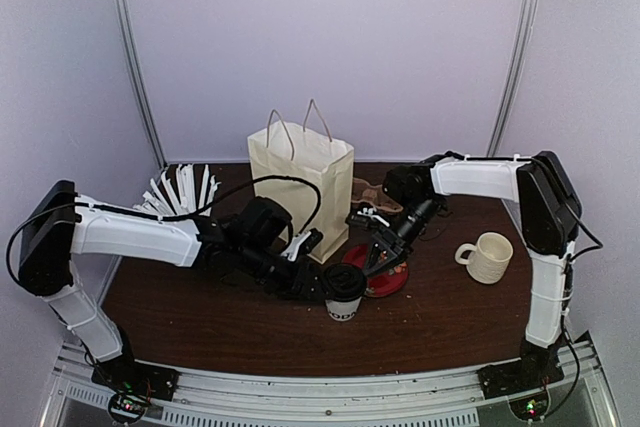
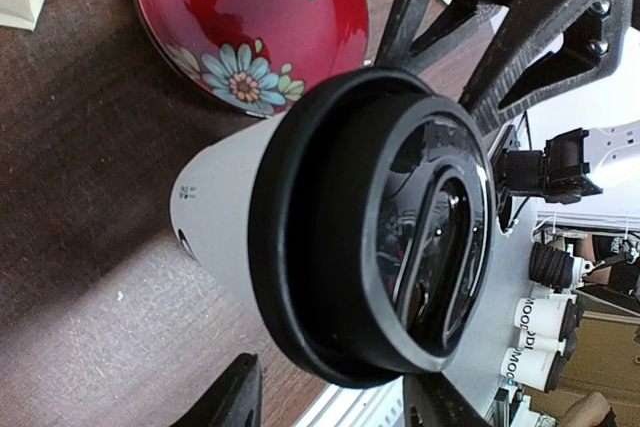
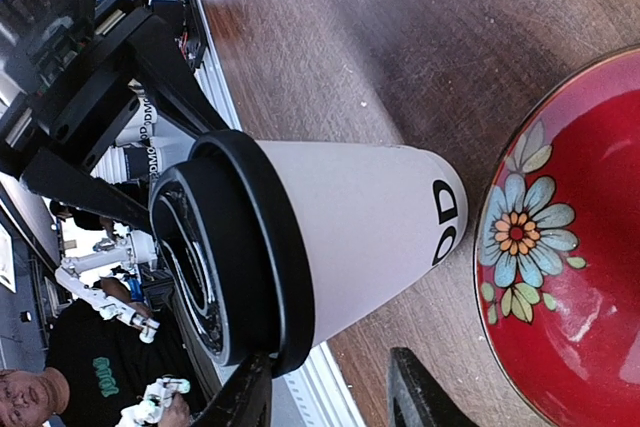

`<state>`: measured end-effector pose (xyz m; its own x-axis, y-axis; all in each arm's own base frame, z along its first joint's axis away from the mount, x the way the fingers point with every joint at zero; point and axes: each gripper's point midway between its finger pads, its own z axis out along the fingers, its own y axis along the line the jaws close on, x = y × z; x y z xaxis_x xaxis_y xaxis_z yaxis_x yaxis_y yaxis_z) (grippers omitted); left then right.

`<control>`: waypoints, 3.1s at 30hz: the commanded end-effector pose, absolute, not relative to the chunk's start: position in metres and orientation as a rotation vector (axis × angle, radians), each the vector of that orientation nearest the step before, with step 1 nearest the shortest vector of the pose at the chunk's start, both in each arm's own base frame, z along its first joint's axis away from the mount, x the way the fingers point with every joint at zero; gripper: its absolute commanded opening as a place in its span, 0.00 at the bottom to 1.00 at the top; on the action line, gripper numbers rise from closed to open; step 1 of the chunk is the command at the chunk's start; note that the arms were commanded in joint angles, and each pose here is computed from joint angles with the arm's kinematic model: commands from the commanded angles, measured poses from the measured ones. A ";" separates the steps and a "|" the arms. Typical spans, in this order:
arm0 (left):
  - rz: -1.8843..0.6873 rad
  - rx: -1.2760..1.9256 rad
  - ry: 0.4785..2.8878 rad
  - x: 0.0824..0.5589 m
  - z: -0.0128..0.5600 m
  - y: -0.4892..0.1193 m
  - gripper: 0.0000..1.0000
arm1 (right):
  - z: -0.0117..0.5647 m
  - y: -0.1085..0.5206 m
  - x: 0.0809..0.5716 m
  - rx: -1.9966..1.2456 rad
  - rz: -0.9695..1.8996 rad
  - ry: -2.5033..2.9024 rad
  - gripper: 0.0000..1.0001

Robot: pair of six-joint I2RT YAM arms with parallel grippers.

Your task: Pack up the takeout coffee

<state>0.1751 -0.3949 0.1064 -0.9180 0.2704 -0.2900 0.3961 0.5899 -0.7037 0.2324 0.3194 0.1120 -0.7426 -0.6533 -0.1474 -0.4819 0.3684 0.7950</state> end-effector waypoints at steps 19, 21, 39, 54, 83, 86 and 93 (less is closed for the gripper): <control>-0.539 0.445 2.970 0.188 0.015 -0.317 0.44 | 0.043 0.300 0.234 0.961 -0.897 -2.511 0.37; -0.614 0.496 2.910 0.191 0.028 -0.331 0.46 | 0.059 0.309 0.236 0.991 -0.986 -2.498 0.38; -0.875 0.761 2.391 0.211 0.165 -0.385 0.62 | 0.164 0.324 0.233 1.208 -1.394 -2.409 0.55; -0.630 0.435 2.291 0.259 0.279 -0.352 0.82 | 0.186 0.308 0.233 1.390 -1.297 -2.497 0.56; -0.768 0.176 2.072 0.261 0.403 -0.313 0.98 | 0.195 0.297 0.235 1.498 -1.219 -2.520 0.56; -0.630 0.246 2.046 0.267 0.384 -0.302 0.98 | 0.211 0.295 0.230 1.581 -1.245 -2.498 0.56; -0.624 0.720 1.964 0.239 0.365 -0.326 0.98 | 0.224 0.295 0.217 1.910 -1.145 -2.478 0.55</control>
<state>0.2510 -0.3119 0.3503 -0.5676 0.0962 -0.8177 0.5128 0.8183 -0.2597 0.2274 0.2964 0.2064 -0.4835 -0.7498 -0.4517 -0.8139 0.1951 0.5473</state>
